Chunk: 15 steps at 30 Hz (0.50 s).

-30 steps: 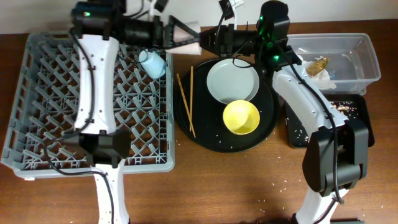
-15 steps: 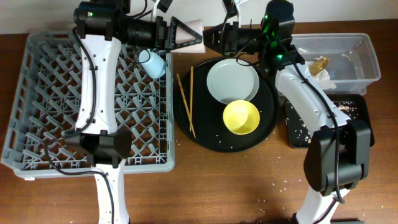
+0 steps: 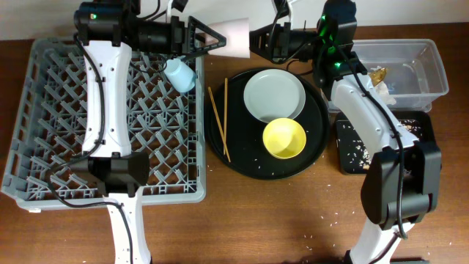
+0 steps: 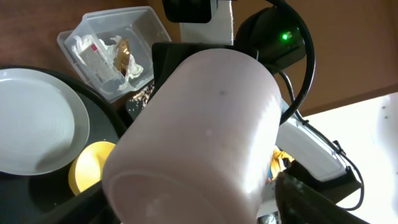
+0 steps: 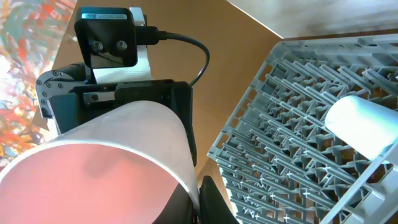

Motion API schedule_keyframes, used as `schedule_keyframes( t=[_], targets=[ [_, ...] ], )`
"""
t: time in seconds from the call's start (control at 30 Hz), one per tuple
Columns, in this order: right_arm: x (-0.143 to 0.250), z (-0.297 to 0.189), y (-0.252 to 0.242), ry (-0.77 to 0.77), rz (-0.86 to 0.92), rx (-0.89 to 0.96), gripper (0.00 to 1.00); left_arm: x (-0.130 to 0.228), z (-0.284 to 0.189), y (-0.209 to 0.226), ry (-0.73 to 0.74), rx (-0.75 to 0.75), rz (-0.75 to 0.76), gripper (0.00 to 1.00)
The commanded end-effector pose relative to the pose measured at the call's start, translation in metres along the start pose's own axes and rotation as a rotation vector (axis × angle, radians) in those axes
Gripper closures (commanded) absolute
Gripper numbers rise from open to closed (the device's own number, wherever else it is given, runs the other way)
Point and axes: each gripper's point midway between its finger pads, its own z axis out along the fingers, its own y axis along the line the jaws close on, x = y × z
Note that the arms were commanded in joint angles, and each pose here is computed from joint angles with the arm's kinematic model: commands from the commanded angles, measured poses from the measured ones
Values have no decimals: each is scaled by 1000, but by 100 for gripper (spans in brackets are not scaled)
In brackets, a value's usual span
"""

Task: Sort waste into correct bins and load items into the dishwasher rack
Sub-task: 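Hand the pink cup from the right gripper to the left gripper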

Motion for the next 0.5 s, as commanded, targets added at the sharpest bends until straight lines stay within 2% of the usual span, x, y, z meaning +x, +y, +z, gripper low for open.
schedule_keyframes(
  t=[0.0,0.1,0.17,0.23,0.47],
  targets=[
    [-11,-6,6,-40,-22,16,96,-1,-2,-16,-8,61,25,26],
    [-7,-2,8,-27,-22,8,96,-3,-2,-16,-11,65,42,25],
    [-4,3,10,-16,-22,1,96,-4,-2,-16,-14,65,50,17],
    [-2,6,12,-9,-23,-2,96,-4,-2,-16,-14,65,50,14],
    [-1,8,12,-6,-23,-5,96,-4,-2,-17,-15,68,54,13]
  ],
)
